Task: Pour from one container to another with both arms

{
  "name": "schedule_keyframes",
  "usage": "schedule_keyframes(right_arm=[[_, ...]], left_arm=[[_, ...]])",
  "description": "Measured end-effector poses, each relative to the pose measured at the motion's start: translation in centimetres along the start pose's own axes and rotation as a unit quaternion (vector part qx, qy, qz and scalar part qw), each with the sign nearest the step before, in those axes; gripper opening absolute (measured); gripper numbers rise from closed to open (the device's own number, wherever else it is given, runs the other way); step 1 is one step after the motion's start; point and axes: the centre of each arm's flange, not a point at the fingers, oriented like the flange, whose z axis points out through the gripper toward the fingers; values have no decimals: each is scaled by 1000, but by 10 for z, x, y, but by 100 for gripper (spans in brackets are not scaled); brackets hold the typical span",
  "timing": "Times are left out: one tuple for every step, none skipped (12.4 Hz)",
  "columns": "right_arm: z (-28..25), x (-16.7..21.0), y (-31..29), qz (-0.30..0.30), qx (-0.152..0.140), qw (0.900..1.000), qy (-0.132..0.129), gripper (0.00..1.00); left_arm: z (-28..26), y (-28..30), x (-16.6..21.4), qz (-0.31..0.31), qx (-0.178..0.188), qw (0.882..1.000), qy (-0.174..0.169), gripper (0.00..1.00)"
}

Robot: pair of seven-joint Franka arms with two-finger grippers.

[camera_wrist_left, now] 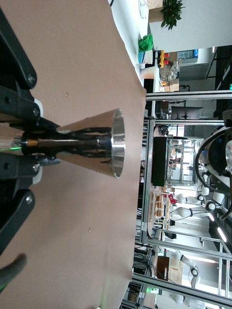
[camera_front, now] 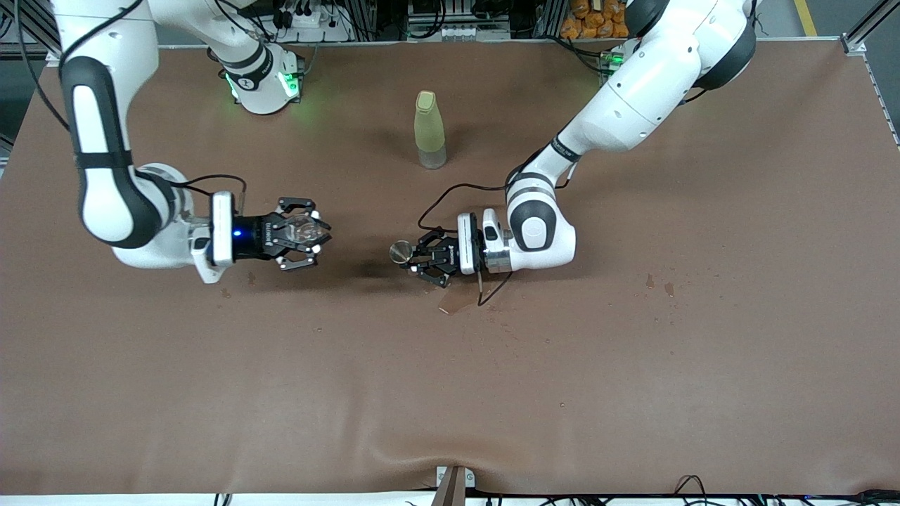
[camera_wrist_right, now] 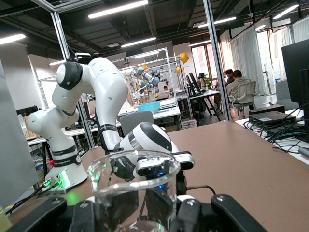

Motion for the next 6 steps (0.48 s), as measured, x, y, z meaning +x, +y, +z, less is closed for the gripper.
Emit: schedule_keyframes(right_arm=[[11, -3, -2, 3, -1, 1000, -1, 17], [22, -5, -3, 5, -2, 1000, -2, 17], [33, -7, -5, 6, -4, 1000, -3, 17], [43, -8, -6, 7, -9, 1000, -1, 17], [53, -12, -8, 8, -16, 1000, 2, 17], [63, -16, -11, 7, -22, 1000, 4, 17]], left_arm=[[0, -1, 1, -3, 4, 1000, 3, 22], [1, 0, 2, -6, 7, 1000, 6, 22], [2, 0, 3, -8, 8, 1000, 8, 22], [2, 0, 3, -10, 10, 1000, 9, 22], [2, -1, 3, -12, 11, 1000, 10, 22], [1, -2, 3, -12, 14, 1000, 11, 22]])
